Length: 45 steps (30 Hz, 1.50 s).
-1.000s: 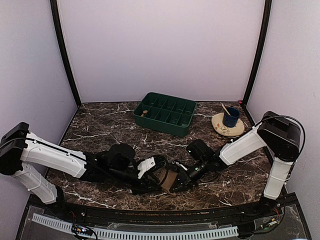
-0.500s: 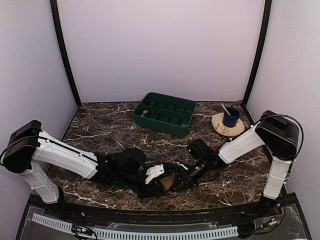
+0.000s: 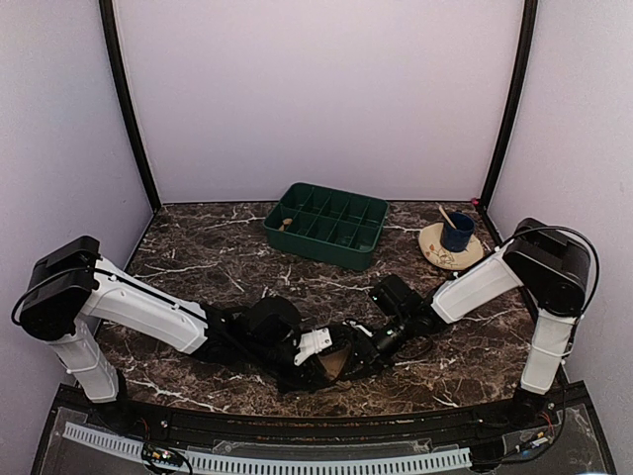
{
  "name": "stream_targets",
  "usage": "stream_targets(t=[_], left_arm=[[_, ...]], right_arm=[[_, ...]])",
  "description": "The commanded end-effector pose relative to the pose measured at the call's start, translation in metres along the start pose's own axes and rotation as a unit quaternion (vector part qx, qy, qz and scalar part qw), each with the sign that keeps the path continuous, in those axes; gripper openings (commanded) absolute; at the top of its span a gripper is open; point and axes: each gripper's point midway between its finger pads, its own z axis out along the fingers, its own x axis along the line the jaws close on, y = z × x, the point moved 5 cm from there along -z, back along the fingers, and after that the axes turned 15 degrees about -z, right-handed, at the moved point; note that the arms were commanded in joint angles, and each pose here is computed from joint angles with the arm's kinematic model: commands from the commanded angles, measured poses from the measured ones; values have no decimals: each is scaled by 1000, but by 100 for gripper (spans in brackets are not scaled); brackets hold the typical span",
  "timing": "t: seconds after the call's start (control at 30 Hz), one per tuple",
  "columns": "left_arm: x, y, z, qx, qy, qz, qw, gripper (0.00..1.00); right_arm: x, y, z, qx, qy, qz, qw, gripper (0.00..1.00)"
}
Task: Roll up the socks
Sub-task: Roll the sock at the center of the board.
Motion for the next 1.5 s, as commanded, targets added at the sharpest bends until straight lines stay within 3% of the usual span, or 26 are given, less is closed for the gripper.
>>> stream_targets(t=[0.0, 1.03, 1.47], left_arm=[[0, 10, 0, -13, 14, 12, 1000, 28], [25, 1, 19, 6, 62, -19, 998, 22], [45, -14, 25, 42, 65, -63, 995, 11]], right_arm=[[-1, 4, -1, 0, 2, -2, 1000, 4], [0, 5, -2, 8, -4, 0, 1000, 4], [-2, 14, -10, 4, -51, -9, 999, 30]])
